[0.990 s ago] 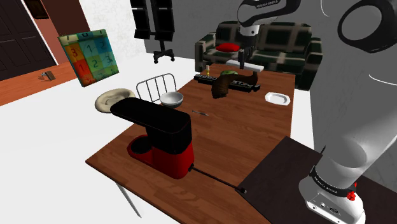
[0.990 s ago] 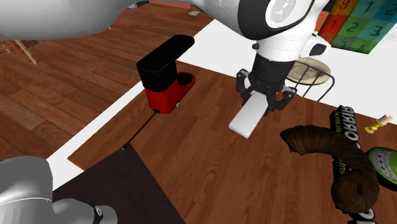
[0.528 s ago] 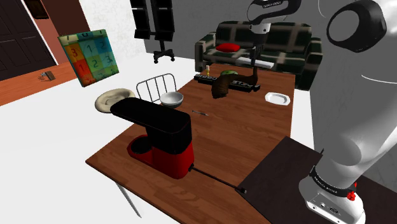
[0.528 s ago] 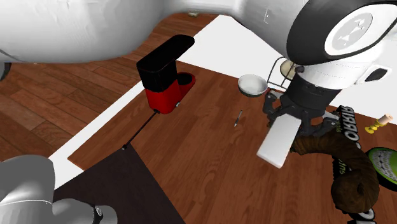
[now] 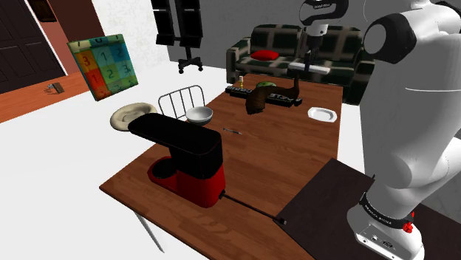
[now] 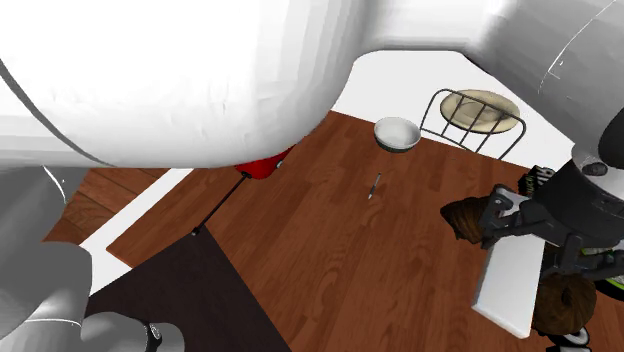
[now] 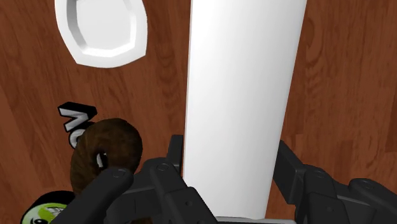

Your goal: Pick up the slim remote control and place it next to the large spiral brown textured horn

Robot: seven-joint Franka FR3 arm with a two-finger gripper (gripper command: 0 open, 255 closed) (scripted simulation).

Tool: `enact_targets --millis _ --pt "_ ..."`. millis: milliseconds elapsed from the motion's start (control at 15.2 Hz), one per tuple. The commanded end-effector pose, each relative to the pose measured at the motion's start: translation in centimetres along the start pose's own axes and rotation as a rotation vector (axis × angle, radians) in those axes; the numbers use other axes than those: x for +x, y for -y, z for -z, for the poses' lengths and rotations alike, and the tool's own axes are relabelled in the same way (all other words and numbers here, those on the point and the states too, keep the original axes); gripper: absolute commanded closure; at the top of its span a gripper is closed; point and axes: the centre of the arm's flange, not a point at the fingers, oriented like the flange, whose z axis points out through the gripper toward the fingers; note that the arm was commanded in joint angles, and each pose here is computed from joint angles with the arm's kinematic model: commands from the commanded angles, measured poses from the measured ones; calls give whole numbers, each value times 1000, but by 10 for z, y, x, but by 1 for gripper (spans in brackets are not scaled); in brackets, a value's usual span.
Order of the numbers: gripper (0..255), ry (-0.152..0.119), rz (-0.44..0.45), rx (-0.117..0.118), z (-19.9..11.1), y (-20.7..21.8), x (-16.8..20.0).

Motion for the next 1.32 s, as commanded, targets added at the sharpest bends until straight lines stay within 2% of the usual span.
enact_targets --millis 0,264,1254 --pt "255 -1 2 0 1 -28 -9" --pt "255 -1 2 0 0 -75 -23" --pt "255 -1 2 0 -79 -73 -23"
